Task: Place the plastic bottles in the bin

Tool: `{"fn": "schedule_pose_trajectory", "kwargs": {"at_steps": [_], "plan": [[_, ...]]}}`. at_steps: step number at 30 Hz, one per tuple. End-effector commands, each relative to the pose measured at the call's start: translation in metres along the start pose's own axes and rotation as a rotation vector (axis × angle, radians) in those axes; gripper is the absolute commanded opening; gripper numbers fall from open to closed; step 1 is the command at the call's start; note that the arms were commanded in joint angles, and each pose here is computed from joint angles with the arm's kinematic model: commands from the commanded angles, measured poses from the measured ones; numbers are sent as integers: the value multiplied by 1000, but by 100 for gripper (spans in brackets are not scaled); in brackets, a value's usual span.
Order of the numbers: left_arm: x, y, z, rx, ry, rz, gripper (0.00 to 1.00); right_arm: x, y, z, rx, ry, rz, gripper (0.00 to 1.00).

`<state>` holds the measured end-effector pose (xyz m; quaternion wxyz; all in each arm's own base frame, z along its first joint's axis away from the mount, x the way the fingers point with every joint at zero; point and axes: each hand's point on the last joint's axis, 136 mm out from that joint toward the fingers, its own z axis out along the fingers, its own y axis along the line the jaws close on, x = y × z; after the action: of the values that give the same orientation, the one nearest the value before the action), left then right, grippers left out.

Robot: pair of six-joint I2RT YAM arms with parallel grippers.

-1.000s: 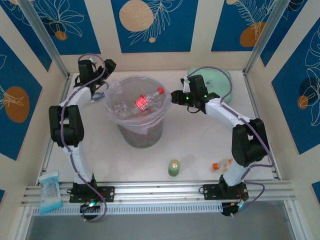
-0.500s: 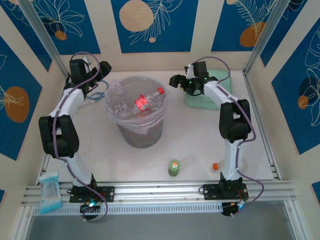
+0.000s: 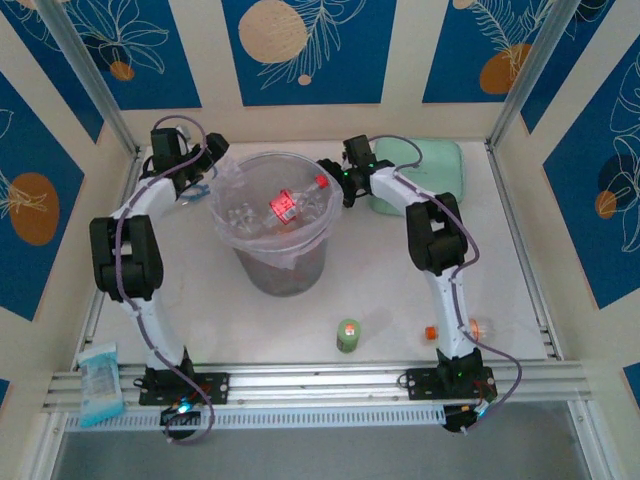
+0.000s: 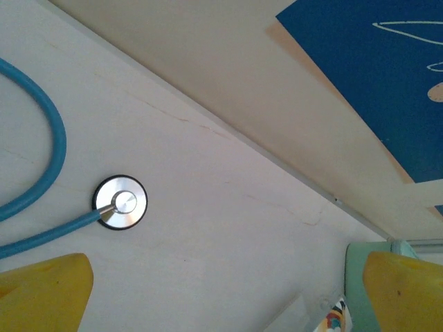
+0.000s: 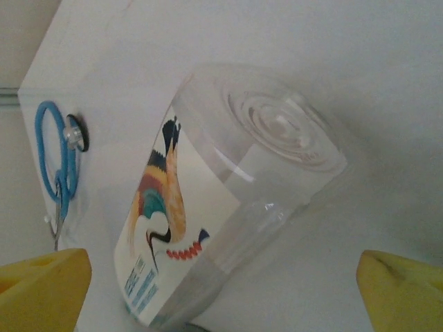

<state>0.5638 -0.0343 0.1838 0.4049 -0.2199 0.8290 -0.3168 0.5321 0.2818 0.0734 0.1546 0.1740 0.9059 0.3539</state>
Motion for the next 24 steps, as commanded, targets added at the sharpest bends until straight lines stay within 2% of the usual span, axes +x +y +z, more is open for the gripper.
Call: {"fn": "schedule_pose_trajectory", "kwargs": {"at_steps": [1,5,13,16,19,24], "plan": [[-4,-10,-25,-5,-23,60,100,-2,-3,14,31,-7,60,99],[-8,-13,-49,-36,-59,85,100,-2,-2,31,41,-14,71,95],[-27,-38,-115,-34,-158,121,100,-11,-6,19,61,-75,47,66],[-27,-48,-144,-46,-189,155,100,-25,3,-2,43,-124,26,58],[-24,-57,-175,-62,-219,194,100,-38,14,-29,26,-172,-7,57],[-14,-73,-215,-54,-238,222,100,-62,47,-96,-53,-291,-97,49]]}}
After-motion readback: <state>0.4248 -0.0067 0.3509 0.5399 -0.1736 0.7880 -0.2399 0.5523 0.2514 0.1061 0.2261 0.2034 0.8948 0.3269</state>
